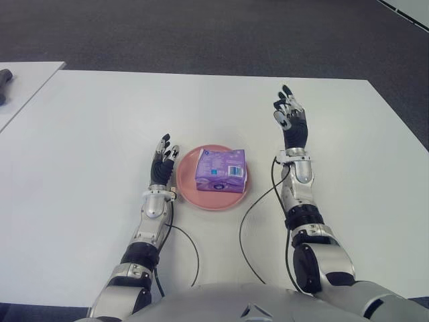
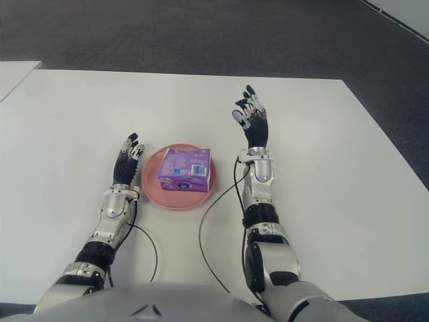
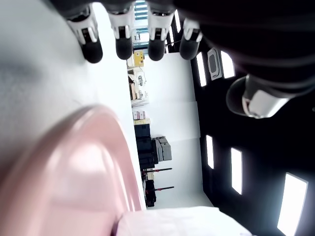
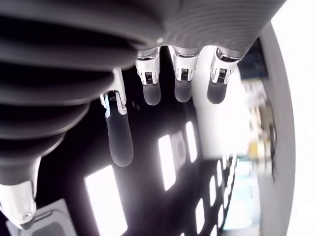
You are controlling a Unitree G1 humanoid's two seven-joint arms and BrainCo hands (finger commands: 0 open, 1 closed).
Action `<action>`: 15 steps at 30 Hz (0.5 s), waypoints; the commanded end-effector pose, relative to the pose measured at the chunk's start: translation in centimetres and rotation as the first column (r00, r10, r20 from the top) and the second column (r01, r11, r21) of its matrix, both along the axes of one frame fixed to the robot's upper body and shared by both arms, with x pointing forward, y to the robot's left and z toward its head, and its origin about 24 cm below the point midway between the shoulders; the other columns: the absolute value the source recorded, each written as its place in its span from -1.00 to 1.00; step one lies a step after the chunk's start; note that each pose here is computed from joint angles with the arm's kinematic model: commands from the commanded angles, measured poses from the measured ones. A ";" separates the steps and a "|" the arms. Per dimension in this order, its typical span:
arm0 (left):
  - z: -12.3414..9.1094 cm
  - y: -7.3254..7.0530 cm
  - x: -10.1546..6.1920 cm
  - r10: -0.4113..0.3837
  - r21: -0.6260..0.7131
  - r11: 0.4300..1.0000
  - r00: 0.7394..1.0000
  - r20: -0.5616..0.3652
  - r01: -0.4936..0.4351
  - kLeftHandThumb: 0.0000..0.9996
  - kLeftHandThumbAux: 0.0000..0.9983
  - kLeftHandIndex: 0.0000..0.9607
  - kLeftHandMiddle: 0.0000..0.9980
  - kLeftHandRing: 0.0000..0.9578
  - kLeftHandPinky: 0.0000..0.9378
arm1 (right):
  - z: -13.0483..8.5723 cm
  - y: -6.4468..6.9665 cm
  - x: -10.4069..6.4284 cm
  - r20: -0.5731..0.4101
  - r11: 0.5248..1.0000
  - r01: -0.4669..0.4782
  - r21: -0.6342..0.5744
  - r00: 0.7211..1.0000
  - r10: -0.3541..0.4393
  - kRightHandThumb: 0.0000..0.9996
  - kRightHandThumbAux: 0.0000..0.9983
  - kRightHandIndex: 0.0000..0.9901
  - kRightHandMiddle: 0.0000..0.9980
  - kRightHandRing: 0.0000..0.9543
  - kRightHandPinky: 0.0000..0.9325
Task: Put the tissue paper into the plate.
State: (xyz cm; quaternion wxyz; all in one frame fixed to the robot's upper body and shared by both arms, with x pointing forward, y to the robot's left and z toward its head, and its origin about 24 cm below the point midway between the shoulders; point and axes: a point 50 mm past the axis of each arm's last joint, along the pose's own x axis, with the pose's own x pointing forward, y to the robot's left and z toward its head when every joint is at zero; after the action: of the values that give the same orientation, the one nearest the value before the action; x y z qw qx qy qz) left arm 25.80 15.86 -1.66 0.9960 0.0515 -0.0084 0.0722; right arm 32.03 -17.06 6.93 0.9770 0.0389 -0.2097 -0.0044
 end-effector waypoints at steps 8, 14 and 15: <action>-0.9 0.2 -0.8 -0.009 0.008 1.000 0.999 -0.051 0.009 -1.00 -0.26 -1.00 -1.00 -1.00 -1.00 | -3.6 0.8 -2.7 -0.081 0.988 0.053 -0.147 0.995 -0.066 -0.99 0.07 -0.94 -1.00 -1.00 -1.00; -0.9 0.2 -0.8 -0.011 0.010 1.000 0.998 -0.054 0.012 -1.00 -0.25 -1.00 -1.00 -1.00 -1.00 | -4.7 1.0 -3.9 -0.111 0.979 0.079 -0.187 0.989 -0.101 -1.00 0.09 -0.99 -1.00 -1.00 -1.00; -1.0 0.2 -0.8 -0.011 0.010 1.000 0.998 -0.055 0.012 -1.00 -0.25 -1.00 -1.00 -1.00 -1.00 | -4.8 1.0 -4.1 -0.113 0.978 0.081 -0.192 0.988 -0.104 -1.00 0.10 -1.00 -1.00 -1.00 -1.00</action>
State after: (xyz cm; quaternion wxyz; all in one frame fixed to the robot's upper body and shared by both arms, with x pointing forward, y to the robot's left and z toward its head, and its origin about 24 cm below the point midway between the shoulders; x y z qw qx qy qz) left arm 25.64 15.85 -1.69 0.9961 0.0520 -0.0076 0.0702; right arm 28.85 -16.13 2.93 0.9849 -0.0553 -0.1613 -0.0292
